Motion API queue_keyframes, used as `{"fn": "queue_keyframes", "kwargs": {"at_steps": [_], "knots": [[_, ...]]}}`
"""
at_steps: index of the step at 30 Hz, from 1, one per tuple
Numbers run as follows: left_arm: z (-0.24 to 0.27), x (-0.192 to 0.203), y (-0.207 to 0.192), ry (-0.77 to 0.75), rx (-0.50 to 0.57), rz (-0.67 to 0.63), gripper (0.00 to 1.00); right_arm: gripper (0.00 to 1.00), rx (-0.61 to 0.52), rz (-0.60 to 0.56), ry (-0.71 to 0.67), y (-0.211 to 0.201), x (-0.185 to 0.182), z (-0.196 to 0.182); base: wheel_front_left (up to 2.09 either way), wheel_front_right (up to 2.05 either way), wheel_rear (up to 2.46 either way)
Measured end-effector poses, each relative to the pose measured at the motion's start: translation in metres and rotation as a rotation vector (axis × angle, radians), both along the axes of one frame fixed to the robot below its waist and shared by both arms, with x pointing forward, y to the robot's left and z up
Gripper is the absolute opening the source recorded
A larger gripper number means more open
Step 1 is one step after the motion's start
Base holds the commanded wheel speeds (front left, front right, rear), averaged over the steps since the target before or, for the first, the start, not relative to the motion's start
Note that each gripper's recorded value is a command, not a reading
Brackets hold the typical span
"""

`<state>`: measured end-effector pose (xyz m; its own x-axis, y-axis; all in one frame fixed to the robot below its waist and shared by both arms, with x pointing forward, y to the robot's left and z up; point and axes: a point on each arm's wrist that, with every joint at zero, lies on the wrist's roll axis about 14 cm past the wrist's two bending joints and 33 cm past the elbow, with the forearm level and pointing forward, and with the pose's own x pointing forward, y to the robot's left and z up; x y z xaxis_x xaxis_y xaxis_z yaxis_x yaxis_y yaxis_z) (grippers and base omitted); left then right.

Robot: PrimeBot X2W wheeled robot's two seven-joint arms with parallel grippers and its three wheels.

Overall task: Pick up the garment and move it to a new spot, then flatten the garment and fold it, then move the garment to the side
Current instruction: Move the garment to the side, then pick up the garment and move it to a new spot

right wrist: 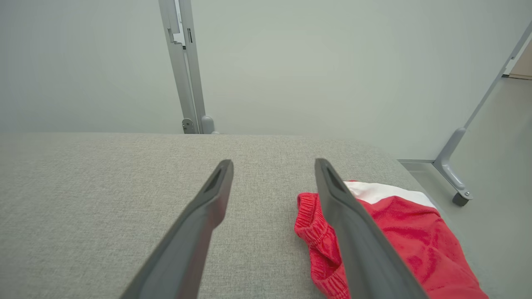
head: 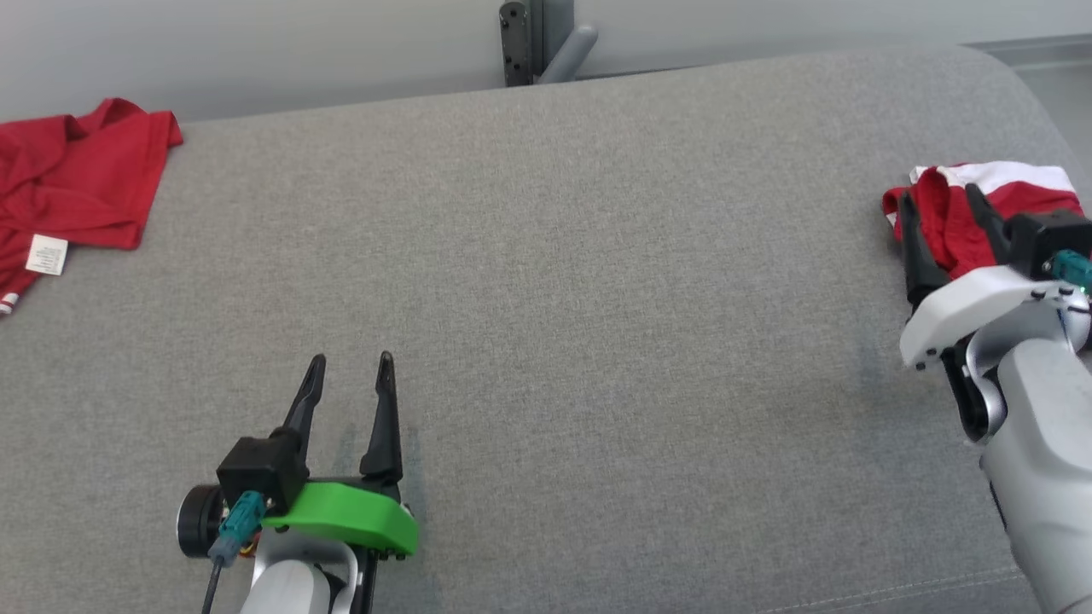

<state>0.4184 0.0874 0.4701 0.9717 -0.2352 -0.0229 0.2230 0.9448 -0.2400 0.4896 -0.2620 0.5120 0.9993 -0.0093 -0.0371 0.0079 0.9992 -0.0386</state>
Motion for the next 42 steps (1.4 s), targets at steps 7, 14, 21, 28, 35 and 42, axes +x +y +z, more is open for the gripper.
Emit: {"fn": "queue_keyframes", "kwargs": {"at_steps": [7,14,21,28,35,42], "knots": [[0.0,-0.034,0.037,0.015,0.023,0.124,1.0,1.0,0.071,0.039,-0.075,0.04,-0.048,0.004,0.0,0.0,0.0],[-0.001,-0.065,0.064,0.019,0.033,0.201,1.0,1.0,0.168,0.019,-0.116,0.064,-0.099,-0.002,0.0,0.0,0.0],[0.005,-0.08,0.074,-0.008,0.049,0.226,1.0,1.0,0.205,0.076,-0.119,0.087,-0.124,-0.002,0.0,0.0,0.0],[0.005,-0.081,0.072,-0.01,0.054,0.216,1.0,1.0,0.242,0.146,-0.129,0.11,-0.128,0.007,0.0,0.0,0.0],[0.004,-0.079,0.069,-0.008,0.053,0.204,1.0,1.0,0.253,0.166,-0.117,0.118,-0.128,0.004,0.0,0.0,0.0],[0.006,-0.078,0.07,-0.015,0.058,0.204,1.0,1.0,0.256,0.182,-0.115,0.123,-0.127,0.003,0.0,0.0,0.0]]}}
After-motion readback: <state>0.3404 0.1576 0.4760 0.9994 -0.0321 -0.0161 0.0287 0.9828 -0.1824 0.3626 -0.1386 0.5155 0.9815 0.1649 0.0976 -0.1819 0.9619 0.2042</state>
